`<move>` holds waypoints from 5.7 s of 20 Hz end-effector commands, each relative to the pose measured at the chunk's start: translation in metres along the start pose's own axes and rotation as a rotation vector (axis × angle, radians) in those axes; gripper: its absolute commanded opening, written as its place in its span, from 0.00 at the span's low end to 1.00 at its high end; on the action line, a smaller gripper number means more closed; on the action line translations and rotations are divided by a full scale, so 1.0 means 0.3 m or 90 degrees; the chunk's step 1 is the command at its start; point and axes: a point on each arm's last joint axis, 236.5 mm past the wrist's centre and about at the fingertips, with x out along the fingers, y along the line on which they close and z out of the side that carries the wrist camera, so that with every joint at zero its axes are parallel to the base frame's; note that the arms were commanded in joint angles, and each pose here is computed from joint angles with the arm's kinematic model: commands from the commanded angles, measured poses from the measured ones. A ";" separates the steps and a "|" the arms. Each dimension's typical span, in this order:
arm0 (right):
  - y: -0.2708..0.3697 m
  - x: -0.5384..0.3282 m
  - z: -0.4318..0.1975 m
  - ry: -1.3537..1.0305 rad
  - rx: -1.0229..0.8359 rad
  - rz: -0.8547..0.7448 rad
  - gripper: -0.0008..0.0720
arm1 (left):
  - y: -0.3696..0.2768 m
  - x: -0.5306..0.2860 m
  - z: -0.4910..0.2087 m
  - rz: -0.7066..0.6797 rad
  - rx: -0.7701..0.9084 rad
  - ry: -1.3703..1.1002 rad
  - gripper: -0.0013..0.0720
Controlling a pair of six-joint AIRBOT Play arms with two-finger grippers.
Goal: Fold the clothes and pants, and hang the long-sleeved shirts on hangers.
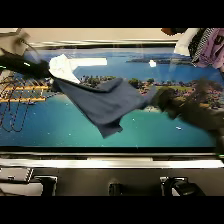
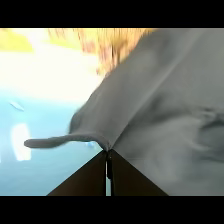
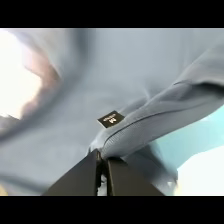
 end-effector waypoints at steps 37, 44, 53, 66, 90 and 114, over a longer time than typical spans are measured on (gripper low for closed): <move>-0.500 0.707 0.218 0.200 -0.032 -0.291 0.62 | 0.198 0.614 -0.134 0.145 -0.025 0.107 0.23; -0.684 0.291 0.424 0.256 -0.194 -0.360 0.63 | 0.327 0.289 -0.143 0.180 -0.075 0.115 0.46; -0.943 0.250 0.126 0.356 -0.062 -0.267 0.63 | 0.425 0.090 -0.315 0.207 -0.144 0.102 0.45; -0.932 0.361 0.072 0.359 0.016 -0.193 0.63 | 0.410 0.157 -0.369 0.204 -0.162 0.140 0.45; -0.920 0.337 0.054 0.381 0.003 -0.190 0.05 | 0.272 0.239 -1.221 0.079 -0.429 0.290 0.46; -0.917 0.337 0.054 0.379 0.016 -0.192 0.05 | 0.164 0.352 -1.315 -0.016 -0.460 0.306 0.46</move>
